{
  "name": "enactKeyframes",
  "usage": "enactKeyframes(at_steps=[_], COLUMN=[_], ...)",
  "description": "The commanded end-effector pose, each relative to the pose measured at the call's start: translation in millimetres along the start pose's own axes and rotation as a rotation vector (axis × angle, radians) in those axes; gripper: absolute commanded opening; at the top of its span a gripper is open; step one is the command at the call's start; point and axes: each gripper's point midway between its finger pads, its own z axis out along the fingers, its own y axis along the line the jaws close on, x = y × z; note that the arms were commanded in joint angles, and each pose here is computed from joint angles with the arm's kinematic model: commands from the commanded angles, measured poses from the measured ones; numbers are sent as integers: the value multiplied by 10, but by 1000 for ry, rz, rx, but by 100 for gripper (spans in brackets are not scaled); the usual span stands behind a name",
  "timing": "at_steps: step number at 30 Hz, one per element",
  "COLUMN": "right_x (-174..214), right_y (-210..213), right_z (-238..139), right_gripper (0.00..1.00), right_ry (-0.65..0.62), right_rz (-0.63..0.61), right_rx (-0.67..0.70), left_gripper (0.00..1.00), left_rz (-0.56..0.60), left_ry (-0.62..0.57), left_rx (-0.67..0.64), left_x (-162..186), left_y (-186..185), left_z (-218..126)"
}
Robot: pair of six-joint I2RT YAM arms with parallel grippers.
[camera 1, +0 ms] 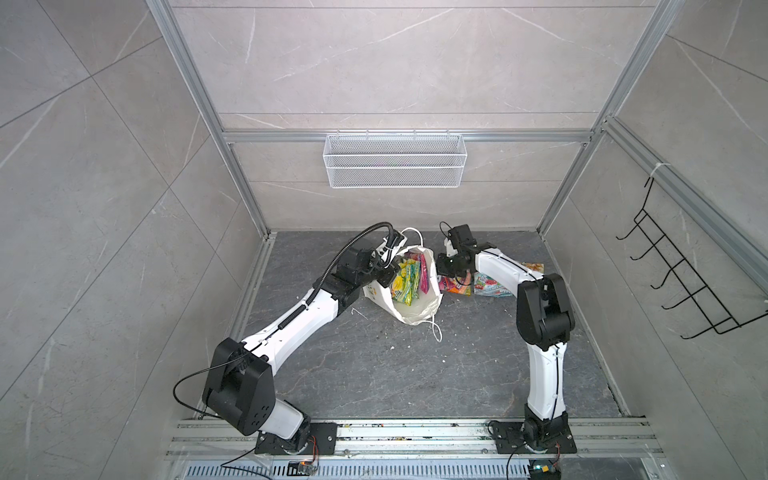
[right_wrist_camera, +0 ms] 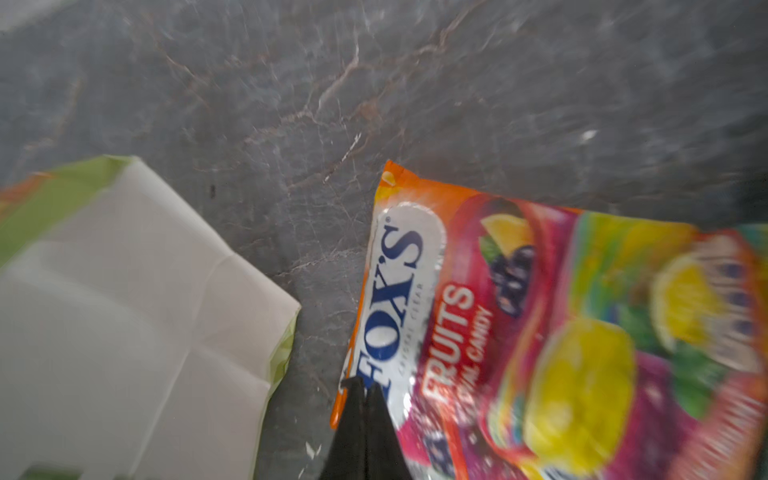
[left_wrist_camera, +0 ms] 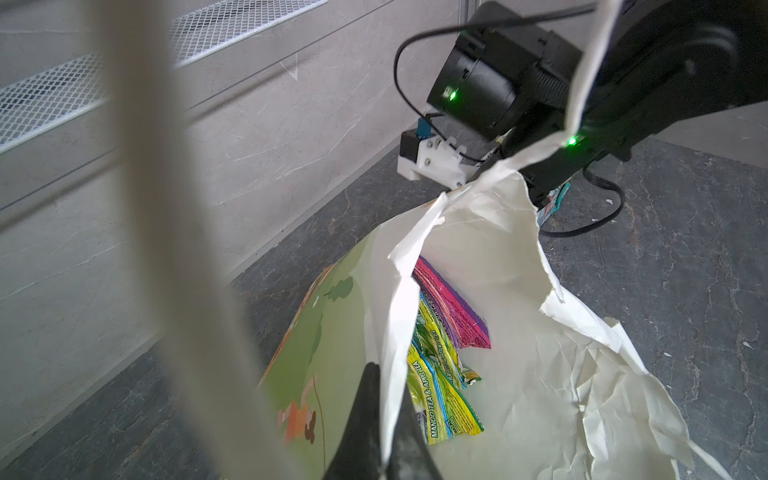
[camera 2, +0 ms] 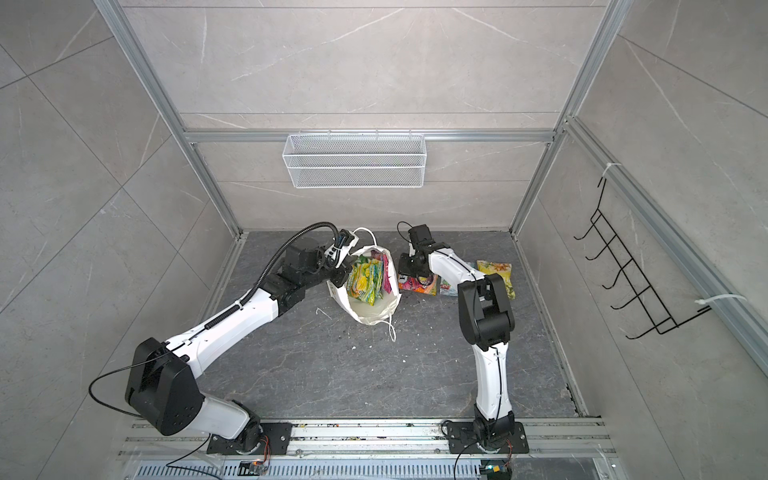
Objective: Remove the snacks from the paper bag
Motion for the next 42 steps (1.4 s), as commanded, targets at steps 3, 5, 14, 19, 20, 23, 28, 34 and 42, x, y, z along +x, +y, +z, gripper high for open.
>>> enactKeyframes(at_steps=[3, 5, 14, 19, 20, 23, 28, 34, 42], right_x=[41, 50, 181, 194, 197, 192, 174, 186, 163], right_y=[140, 125, -107, -174, -184, -201, -252, -299, -368], right_z=[137, 212, 379, 363, 356, 315, 254, 218, 88], right_gripper=[0, 0, 0, 0, 0, 0, 0, 0, 0], right_ry=[35, 37, 89, 98, 100, 95, 84, 82, 74], right_rz=[-74, -83, -72, -66, -63, -57, -9, 24, 28], right_rx=[26, 57, 185, 225, 232, 244, 270, 278, 314], left_gripper=[0, 0, 0, 0, 0, 0, 0, 0, 0], left_rz=[7, 15, 35, 32, 34, 30, 30, 28, 30], left_ry=[-72, -65, -58, -53, -54, -54, -53, -55, -60], left_rx=[-9, -10, -26, -26, -24, -22, -21, -24, -29], left_x=[-217, -212, -210, -194, -194, -190, -194, -192, -206], left_y=[28, 33, 57, 59, 53, 51, 48, 47, 42], left_z=[-60, -48, -66, -49, -46, -46, -55, -94, -145])
